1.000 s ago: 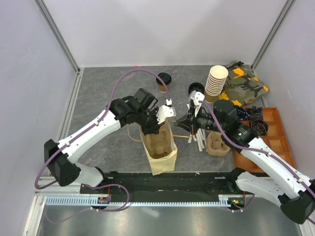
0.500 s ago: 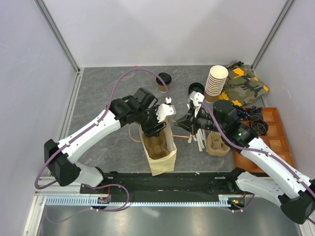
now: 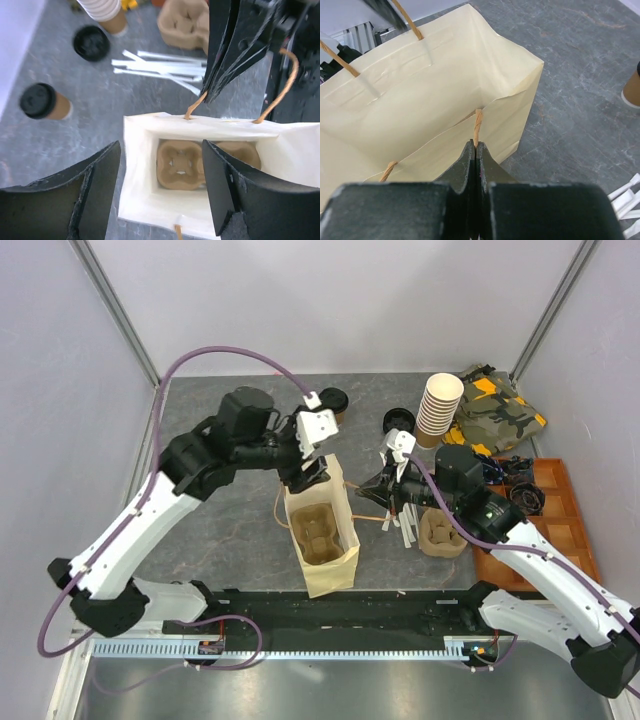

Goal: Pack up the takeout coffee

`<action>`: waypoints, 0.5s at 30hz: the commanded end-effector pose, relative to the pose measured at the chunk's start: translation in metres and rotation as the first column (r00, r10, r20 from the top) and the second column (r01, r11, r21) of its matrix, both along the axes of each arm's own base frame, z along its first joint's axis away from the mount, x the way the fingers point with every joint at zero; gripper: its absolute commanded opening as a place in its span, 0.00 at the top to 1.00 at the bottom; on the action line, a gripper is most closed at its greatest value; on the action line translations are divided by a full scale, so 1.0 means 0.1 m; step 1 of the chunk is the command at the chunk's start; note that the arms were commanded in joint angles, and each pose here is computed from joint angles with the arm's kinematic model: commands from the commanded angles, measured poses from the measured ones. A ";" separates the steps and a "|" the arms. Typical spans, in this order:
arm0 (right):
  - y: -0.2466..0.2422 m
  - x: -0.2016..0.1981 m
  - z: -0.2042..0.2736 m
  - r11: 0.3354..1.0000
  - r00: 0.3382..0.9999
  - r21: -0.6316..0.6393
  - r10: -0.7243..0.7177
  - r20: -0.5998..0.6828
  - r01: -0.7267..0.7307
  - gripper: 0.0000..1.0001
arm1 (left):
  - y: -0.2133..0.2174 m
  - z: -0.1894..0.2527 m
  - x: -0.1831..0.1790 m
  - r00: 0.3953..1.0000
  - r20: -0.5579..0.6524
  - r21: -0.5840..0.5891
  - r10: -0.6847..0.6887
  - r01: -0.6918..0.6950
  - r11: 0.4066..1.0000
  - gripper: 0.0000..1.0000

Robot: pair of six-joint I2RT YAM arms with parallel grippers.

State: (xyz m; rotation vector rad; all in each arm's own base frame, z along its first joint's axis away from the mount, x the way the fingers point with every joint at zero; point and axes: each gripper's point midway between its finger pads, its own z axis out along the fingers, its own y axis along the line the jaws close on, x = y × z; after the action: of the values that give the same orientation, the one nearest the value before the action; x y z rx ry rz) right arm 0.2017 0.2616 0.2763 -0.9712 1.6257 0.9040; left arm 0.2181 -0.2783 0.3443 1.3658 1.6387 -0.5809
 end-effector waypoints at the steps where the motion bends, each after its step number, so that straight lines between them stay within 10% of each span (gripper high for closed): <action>1: 0.01 -0.03 0.23 0.998 0.985 0.015 0.051 0.162 -0.054 1.00 | 0.16 0.59 0.03 0.992 0.081 -0.178 0.096 -0.081 0.981 0.26; 15: 0.17 -0.05 0.37 0.955 0.866 -0.167 0.292 0.407 -0.243 1.00 | 0.91 0.35 0.45 0.943 -0.134 -0.199 0.306 -0.328 0.923 0.26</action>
State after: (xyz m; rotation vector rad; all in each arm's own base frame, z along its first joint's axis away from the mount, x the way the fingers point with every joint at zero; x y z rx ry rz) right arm 0.1964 0.2711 0.2894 -1.2995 1.3280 0.7711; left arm 0.2777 -0.1793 0.3833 0.8739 1.7695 -0.5076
